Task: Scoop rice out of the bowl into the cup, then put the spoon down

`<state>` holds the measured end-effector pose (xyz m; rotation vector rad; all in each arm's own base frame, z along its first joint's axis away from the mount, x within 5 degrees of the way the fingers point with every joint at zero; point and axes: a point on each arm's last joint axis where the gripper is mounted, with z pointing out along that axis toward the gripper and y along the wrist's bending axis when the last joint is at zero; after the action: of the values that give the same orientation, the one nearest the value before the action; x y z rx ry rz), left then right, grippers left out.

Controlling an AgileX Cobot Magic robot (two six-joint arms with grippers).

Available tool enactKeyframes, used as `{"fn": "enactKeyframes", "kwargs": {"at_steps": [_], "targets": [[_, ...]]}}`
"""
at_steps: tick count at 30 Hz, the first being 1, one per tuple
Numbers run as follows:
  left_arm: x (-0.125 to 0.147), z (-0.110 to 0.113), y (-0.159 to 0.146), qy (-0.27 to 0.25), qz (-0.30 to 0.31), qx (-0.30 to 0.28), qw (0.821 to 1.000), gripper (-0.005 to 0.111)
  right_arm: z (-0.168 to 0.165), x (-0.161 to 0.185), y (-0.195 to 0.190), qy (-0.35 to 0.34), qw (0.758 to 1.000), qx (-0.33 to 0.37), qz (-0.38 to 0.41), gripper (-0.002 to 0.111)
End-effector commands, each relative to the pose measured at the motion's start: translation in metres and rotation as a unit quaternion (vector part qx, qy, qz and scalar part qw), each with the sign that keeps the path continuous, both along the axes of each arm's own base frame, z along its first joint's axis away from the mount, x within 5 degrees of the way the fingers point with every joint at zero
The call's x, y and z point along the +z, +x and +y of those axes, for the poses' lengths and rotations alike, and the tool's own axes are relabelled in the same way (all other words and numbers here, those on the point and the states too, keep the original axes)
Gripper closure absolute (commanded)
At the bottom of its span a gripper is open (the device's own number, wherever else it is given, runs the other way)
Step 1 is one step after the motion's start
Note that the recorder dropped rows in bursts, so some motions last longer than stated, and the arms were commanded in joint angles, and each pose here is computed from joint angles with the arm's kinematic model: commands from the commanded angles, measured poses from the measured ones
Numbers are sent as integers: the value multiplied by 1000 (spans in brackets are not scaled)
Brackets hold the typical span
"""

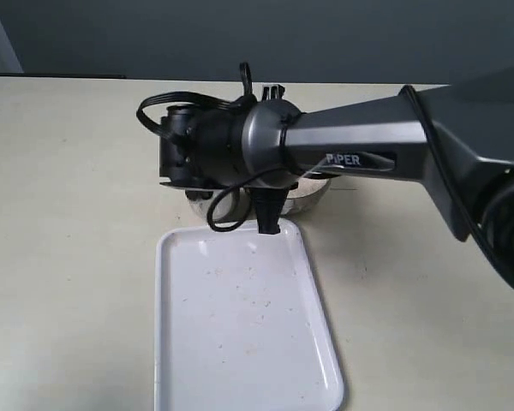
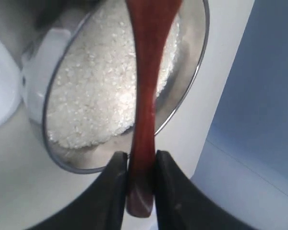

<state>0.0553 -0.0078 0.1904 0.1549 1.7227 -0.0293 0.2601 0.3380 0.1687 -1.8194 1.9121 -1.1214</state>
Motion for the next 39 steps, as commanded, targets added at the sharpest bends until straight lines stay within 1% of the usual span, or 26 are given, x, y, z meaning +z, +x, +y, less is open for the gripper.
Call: {"fn": "enactKeyframes", "kwargs": {"at_steps": [1, 22, 27, 30, 32, 34, 39], "targets": [[2, 0, 0, -1, -10, 0, 1000, 106, -1, 8, 2, 0, 999, 6, -32, 109], [3, 0, 0, -2, -13, 1, 1000, 106, 2, 12, 4, 6, 998, 9, -64, 109], [3, 0, 0, -2, -13, 1, 1000, 106, 2, 12, 3, 9, 998, 5, -61, 109], [3, 0, 0, -2, -13, 1, 1000, 106, 1, 10, 1, 18, 999, -6, -45, 109], [3, 0, 0, -2, -13, 1, 1000, 106, 0, 13, -3, 38, 999, -23, -26, 109], [3, 0, 0, -2, -13, 1, 1000, 106, -2, 21, -8, 71, 996, -48, -13, 109], [3, 0, 0, -2, -13, 1, 1000, 106, -8, 48, -19, 171, 978, -122, 13, 109]]}}
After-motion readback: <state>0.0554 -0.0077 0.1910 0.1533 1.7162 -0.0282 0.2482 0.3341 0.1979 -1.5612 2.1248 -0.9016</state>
